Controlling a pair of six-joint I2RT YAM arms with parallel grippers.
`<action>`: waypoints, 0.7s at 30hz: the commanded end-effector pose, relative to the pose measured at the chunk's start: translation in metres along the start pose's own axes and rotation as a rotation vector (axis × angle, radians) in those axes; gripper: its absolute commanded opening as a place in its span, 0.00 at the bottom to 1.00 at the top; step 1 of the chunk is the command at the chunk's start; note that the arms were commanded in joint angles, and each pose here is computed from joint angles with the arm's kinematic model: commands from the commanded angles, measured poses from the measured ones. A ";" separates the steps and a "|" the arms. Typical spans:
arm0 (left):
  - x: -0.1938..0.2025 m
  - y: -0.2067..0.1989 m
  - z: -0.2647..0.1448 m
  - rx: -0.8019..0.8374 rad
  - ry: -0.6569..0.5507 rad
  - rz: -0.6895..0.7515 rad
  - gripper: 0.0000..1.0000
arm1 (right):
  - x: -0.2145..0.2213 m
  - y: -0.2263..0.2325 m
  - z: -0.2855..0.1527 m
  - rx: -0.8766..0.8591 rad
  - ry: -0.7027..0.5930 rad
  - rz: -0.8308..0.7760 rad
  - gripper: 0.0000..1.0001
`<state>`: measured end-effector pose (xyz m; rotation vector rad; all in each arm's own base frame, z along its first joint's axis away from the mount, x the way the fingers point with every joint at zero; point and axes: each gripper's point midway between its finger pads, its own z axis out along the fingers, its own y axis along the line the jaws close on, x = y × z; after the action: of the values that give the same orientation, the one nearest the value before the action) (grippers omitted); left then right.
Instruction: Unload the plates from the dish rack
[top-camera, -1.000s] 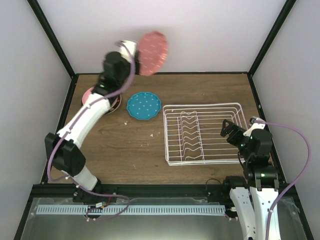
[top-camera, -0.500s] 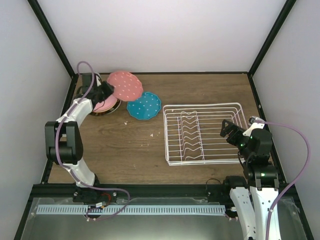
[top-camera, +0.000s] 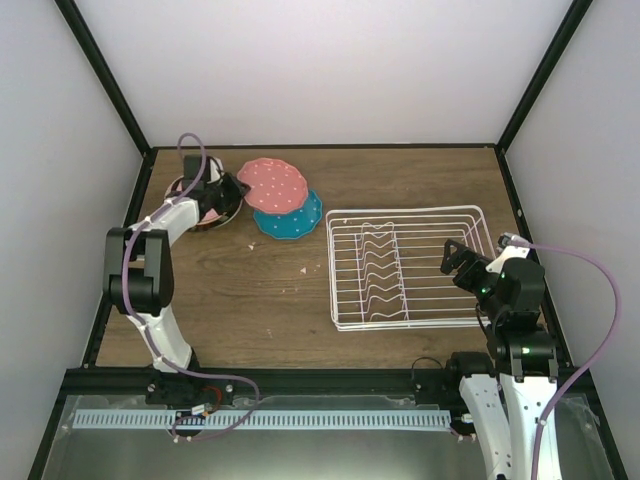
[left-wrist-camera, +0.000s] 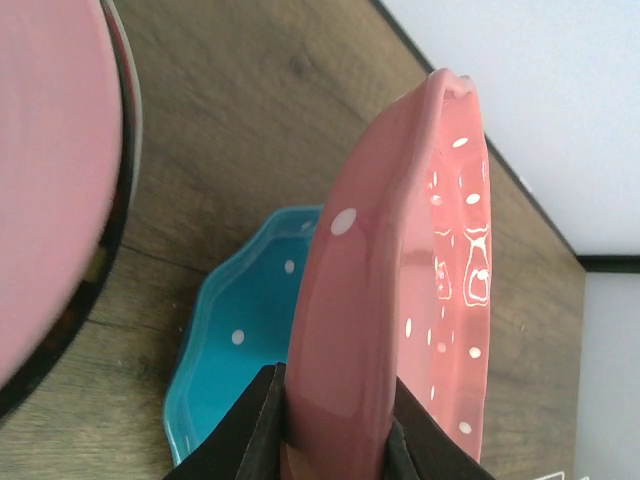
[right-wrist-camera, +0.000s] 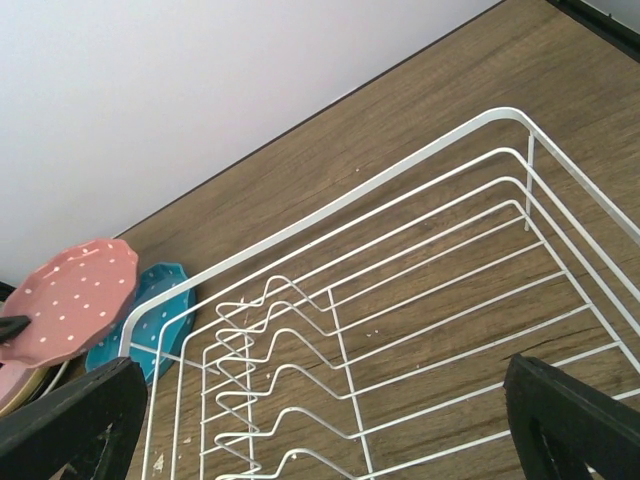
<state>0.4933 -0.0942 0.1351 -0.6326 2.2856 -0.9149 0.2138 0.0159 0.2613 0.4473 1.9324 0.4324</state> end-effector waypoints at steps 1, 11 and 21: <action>0.000 -0.043 0.003 0.119 -0.001 0.070 0.04 | -0.006 0.005 -0.007 -0.015 -0.023 0.007 1.00; 0.015 -0.041 0.020 0.088 0.041 0.089 0.04 | -0.008 0.005 -0.010 -0.011 -0.034 0.021 1.00; 0.040 -0.033 0.033 0.054 0.111 0.103 0.08 | -0.011 0.004 -0.009 -0.004 -0.043 0.023 1.00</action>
<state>0.4794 -0.1345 0.0886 -0.5691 2.4536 -0.8912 0.2125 0.0143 0.2630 0.4745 1.9177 0.4403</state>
